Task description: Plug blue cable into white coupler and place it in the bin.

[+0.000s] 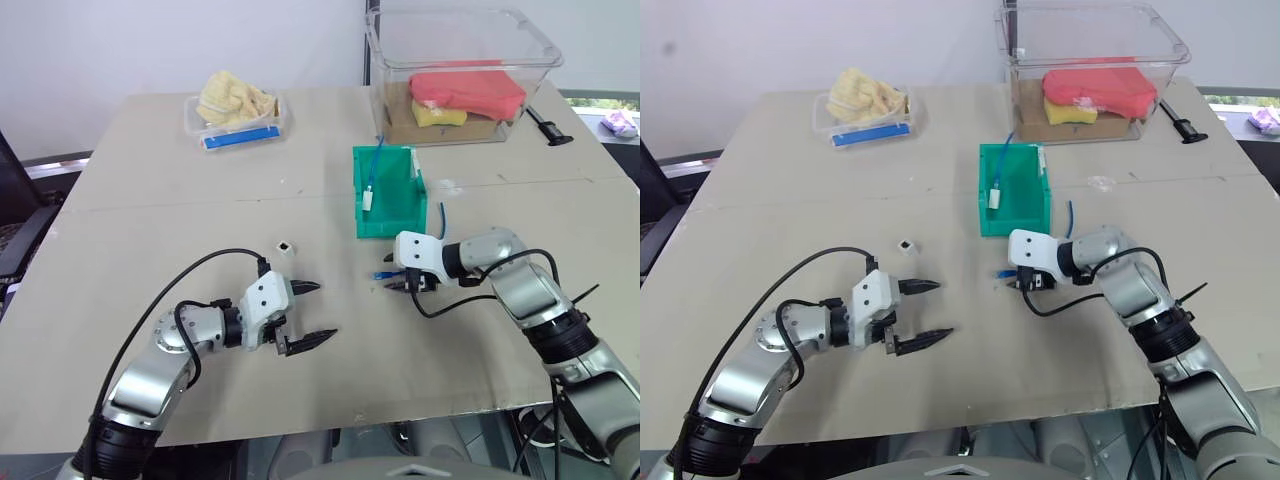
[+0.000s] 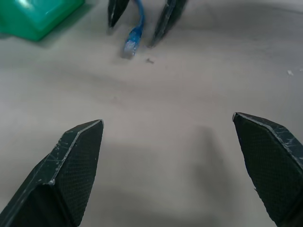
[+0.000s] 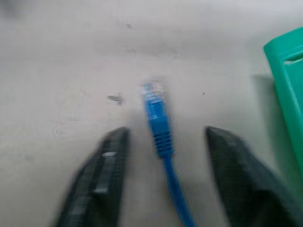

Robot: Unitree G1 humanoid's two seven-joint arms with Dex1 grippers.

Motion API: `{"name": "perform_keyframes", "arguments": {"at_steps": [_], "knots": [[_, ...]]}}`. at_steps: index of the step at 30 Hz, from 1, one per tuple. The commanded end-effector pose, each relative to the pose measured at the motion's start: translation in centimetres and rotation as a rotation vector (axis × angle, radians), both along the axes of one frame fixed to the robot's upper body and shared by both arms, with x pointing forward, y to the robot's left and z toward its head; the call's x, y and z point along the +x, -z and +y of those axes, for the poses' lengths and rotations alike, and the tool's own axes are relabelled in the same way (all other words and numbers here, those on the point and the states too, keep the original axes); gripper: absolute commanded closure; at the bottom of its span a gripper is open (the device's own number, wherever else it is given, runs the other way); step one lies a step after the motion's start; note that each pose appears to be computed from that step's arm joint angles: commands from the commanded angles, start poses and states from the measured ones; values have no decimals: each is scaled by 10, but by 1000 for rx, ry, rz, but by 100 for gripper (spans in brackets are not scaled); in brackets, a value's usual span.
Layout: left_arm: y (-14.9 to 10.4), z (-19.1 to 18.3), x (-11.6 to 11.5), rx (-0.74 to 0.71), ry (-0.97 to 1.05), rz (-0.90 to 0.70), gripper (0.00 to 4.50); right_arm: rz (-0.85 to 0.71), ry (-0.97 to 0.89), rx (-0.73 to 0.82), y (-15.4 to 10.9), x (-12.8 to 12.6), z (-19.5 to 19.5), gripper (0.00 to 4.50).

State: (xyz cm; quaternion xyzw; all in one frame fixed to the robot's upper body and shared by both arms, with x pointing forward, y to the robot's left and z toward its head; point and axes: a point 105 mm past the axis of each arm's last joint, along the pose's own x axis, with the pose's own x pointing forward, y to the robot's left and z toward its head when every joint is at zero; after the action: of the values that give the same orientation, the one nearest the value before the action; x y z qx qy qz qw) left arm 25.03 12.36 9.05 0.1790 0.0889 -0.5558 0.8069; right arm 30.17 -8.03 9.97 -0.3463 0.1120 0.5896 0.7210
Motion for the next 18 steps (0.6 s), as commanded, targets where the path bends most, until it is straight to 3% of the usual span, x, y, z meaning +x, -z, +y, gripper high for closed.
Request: {"name": "perform_keyframes", "arguments": {"at_steps": [1,5,11,18], "knots": [[3,-9,7,8,6,1,0,15,27,150,-22,-21,-11,83],[6,-25,22,38,18,4,0,-36,171,314,-43,-46,-44,83],[8,-45,46,68,30,-10,0,-74,394,288,-36,-83,-90,83],[14,-65,61,99,76,-28,0,-77,537,265,-31,-106,-104,83]]}}
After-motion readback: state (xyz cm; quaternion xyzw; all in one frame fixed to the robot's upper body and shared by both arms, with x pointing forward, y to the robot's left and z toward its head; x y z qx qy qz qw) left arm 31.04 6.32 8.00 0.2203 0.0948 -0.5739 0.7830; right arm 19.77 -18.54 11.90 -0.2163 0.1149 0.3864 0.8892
